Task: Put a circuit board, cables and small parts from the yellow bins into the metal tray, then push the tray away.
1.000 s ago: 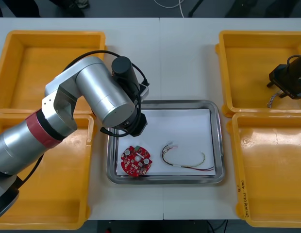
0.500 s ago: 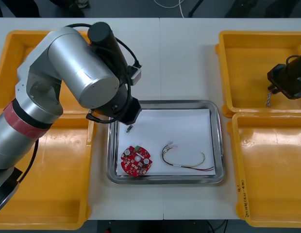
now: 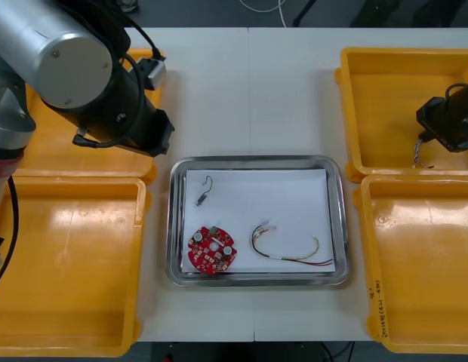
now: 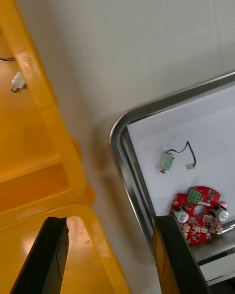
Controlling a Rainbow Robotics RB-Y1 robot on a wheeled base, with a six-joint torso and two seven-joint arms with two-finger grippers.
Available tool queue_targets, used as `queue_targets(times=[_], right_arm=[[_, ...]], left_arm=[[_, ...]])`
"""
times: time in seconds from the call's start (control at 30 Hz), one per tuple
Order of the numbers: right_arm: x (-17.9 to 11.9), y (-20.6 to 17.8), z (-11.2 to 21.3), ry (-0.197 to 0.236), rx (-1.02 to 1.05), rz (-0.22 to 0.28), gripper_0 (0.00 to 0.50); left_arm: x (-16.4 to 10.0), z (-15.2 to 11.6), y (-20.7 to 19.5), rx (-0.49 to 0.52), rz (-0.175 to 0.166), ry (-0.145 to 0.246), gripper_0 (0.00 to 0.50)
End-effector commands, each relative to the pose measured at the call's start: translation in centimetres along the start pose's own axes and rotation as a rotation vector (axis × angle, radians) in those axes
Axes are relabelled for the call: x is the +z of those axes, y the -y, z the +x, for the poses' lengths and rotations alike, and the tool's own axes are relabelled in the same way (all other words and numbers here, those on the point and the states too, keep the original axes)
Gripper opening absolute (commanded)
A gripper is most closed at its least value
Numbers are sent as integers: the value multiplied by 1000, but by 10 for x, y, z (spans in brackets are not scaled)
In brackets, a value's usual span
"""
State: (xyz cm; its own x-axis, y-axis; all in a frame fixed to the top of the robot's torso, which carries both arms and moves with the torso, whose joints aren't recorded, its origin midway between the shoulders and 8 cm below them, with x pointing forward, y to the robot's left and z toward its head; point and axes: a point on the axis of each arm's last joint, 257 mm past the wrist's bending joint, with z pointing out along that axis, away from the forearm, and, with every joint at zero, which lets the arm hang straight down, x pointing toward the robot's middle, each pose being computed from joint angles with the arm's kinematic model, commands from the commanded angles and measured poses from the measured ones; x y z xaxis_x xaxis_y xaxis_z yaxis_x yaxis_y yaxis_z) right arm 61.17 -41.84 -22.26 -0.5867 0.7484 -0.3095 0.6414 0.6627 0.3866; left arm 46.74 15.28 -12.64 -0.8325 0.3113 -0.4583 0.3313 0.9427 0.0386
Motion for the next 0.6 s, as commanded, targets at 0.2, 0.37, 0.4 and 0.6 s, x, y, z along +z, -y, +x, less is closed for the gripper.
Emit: queue_targets(times=[0.2, 0.37, 0.4, 0.6], right_arm=[[-60, -10, -14, 2, -85, 54, 0], [-97, -22, -12, -5, -142, 71, 0], [-97, -22, -12, -5, -142, 71, 0], [-139, -39, 5, -32, -234, 71, 0]], left_arm=[[-43, -28, -74, 13, -76, 64, 500], [-46, -25, -104, 46, -76, 40, 500], [-46, -25, -104, 46, -76, 40, 500], [-46, -19, -141, 96, -87, 7, 500]])
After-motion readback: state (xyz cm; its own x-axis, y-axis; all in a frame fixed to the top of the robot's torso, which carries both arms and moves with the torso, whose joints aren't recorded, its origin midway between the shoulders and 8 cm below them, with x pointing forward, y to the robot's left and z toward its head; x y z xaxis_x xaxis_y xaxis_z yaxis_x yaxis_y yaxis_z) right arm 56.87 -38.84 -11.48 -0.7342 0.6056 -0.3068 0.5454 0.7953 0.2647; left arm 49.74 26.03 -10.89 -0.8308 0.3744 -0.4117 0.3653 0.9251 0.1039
